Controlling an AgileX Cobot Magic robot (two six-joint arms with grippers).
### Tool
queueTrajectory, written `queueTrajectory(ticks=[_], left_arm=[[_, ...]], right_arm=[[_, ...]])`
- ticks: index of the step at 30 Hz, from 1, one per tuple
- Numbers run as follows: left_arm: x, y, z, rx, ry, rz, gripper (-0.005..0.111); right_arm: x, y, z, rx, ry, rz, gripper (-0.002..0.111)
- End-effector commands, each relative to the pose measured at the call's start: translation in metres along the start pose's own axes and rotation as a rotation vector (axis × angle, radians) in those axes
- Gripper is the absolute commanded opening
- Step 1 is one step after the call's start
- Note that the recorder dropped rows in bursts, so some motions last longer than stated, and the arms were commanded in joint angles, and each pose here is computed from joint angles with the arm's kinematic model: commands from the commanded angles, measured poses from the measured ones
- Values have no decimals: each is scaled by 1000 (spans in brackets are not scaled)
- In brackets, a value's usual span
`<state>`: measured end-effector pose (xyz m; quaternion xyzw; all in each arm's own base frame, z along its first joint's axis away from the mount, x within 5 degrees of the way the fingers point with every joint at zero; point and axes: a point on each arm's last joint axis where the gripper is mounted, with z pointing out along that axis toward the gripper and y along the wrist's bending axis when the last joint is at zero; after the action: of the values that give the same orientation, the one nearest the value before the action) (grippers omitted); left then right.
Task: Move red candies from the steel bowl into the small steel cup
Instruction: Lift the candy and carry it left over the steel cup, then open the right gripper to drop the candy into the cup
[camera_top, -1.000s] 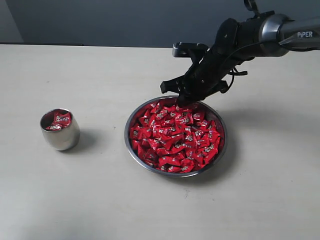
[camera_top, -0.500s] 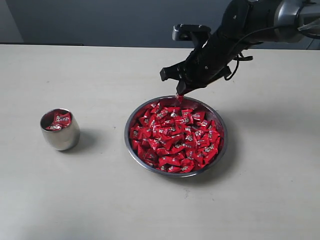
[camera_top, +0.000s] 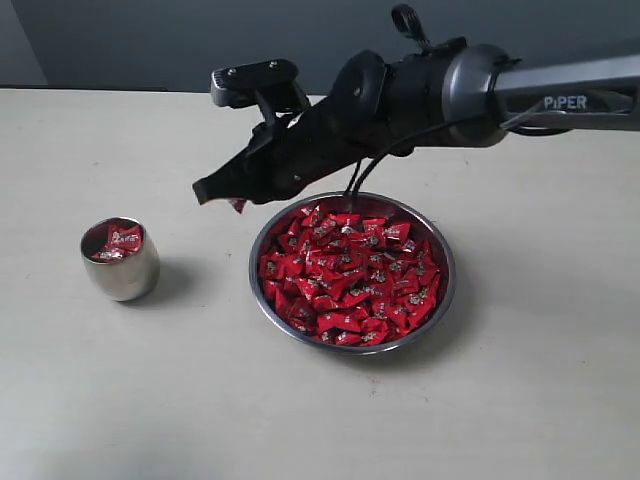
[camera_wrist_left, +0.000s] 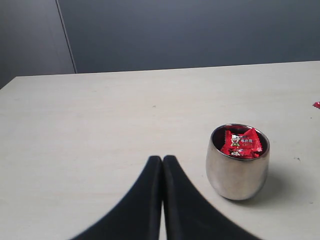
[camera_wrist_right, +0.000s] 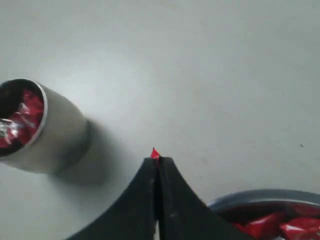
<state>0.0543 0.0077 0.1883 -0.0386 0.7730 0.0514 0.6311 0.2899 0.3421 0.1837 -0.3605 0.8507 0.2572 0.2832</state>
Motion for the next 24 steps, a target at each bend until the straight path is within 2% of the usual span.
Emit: queueTrajectory(ticks=[1, 3, 7, 12, 24], left_arm=[[1, 0, 0, 0, -2, -5, 0], [1, 0, 0, 0, -2, -5, 0], [1, 0, 0, 0, -2, -5, 0], [1, 0, 0, 0, -2, -5, 0], [1, 0, 0, 0, -2, -5, 0]], right_arm=[[-15, 15, 14, -160, 3, -26, -1], [-24, 27, 25, -257, 15, -55, -1], [-43, 54, 40, -345, -12, -165, -1], [-46, 78, 59, -414, 5, -164, -1], [-39, 78, 66, -395, 45, -187, -1]])
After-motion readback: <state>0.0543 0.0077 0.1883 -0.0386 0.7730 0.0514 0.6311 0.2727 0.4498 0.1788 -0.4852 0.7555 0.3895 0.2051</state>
